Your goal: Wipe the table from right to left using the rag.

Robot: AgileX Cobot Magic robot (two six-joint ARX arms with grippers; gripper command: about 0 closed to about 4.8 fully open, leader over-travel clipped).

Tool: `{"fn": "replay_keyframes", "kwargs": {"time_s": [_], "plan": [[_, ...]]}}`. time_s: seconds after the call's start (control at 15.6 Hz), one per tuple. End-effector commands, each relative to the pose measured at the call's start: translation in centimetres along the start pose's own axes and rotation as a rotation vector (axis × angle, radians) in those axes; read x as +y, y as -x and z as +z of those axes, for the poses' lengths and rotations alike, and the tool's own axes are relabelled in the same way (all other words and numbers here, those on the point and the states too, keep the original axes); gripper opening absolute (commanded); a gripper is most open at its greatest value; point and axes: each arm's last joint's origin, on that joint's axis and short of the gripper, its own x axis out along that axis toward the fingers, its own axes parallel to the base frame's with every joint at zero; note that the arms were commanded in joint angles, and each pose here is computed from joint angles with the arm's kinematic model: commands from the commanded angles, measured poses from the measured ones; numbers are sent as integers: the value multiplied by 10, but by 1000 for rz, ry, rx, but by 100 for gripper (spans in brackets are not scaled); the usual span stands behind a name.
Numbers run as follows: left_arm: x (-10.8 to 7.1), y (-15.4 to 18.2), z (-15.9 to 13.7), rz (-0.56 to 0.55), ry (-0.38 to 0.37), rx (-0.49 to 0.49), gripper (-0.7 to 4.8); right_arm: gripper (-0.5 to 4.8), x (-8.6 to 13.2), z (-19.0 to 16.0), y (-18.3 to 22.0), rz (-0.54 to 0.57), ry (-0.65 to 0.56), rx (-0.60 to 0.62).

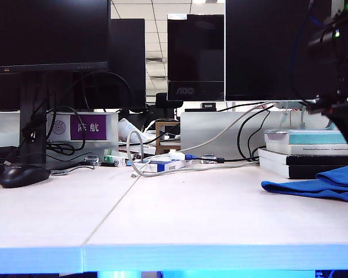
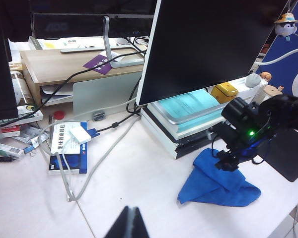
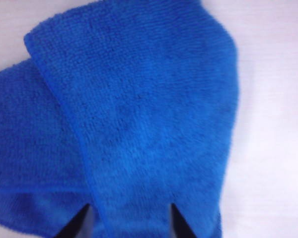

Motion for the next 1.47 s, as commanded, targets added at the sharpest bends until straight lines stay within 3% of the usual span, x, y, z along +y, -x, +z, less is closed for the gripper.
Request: {"fn": "replay_keyframes", "kwargs": {"time_s": [0.06,0.32,0.58,0.7,0.96,1.22,1.47], "plan": [[0,0,2,-1,-11,-13,-5,207,2,-7,-27,1,-14,-14],[2,-4,2,0,-5,-1,-5,207,-10,-3,-41,-3,-60,-73],[3,-6,1,0,-3,3,-5,201,-9,-1,-59,-7,-54,-30],[4,-7,1,0,-1,7,-5,4,-6,-3,-71,-1,-22,30],[6,-11,1,0,4,16,-5,-6,1,-14,-70,15,14,141],[6,-12,1,0,-16,14,-5,-6,28,-15,-66,74,51,124],[7,-13,2,0,-17,13,-5,-5,36,-16,-64,136,58,124]]}}
